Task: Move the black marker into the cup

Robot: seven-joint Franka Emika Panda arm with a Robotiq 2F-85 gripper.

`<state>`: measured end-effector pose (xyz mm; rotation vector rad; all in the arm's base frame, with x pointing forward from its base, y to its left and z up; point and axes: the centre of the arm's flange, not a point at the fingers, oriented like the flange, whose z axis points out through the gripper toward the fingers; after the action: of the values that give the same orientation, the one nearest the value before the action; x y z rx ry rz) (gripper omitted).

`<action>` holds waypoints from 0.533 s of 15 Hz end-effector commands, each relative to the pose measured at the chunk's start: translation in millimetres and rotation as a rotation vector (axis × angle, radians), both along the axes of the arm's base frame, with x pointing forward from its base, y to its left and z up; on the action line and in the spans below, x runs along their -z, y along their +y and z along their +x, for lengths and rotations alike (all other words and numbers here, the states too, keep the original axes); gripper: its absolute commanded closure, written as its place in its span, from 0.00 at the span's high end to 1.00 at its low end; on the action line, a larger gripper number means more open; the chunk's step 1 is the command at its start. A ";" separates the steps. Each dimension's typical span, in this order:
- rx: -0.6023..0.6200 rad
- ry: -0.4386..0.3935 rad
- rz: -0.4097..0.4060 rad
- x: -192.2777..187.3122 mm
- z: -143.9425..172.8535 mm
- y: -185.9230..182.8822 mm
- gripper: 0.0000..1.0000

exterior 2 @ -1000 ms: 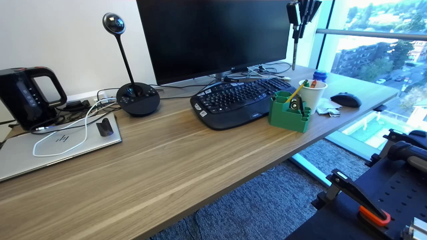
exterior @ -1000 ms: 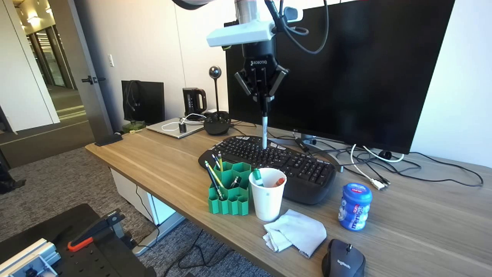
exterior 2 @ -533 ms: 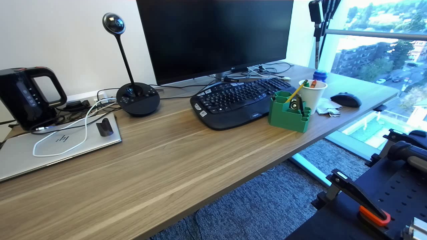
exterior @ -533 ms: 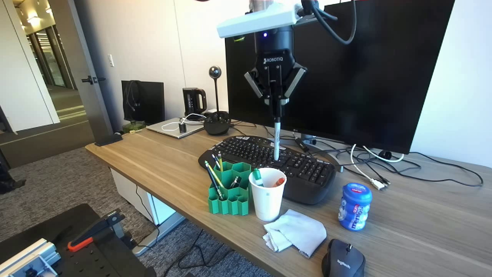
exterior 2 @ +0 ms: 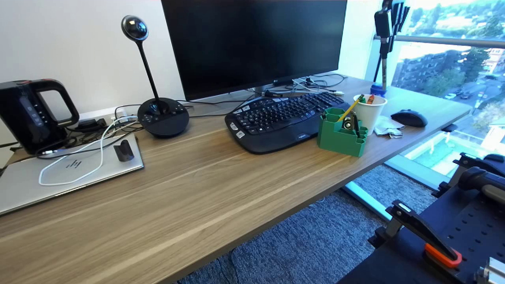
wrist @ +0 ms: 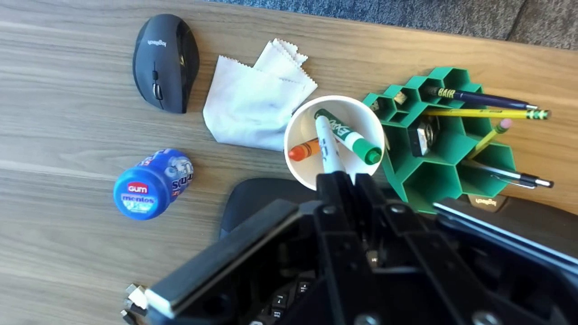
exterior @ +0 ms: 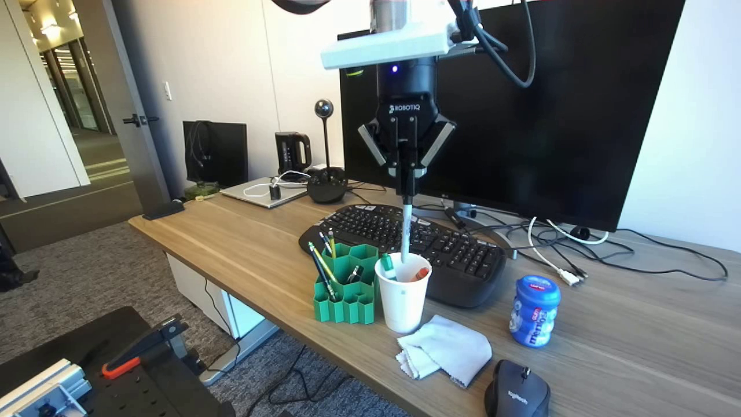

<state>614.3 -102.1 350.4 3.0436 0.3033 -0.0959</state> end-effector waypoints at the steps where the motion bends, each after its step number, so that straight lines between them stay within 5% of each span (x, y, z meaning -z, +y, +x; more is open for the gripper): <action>1: -0.035 -0.013 0.002 9.9 1.5 5.9 0.04; 8: -0.043 -0.043 -0.005 27.5 10.0 9.1 0.04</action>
<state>621.2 -93.4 327.7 3.0405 0.3376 -0.0589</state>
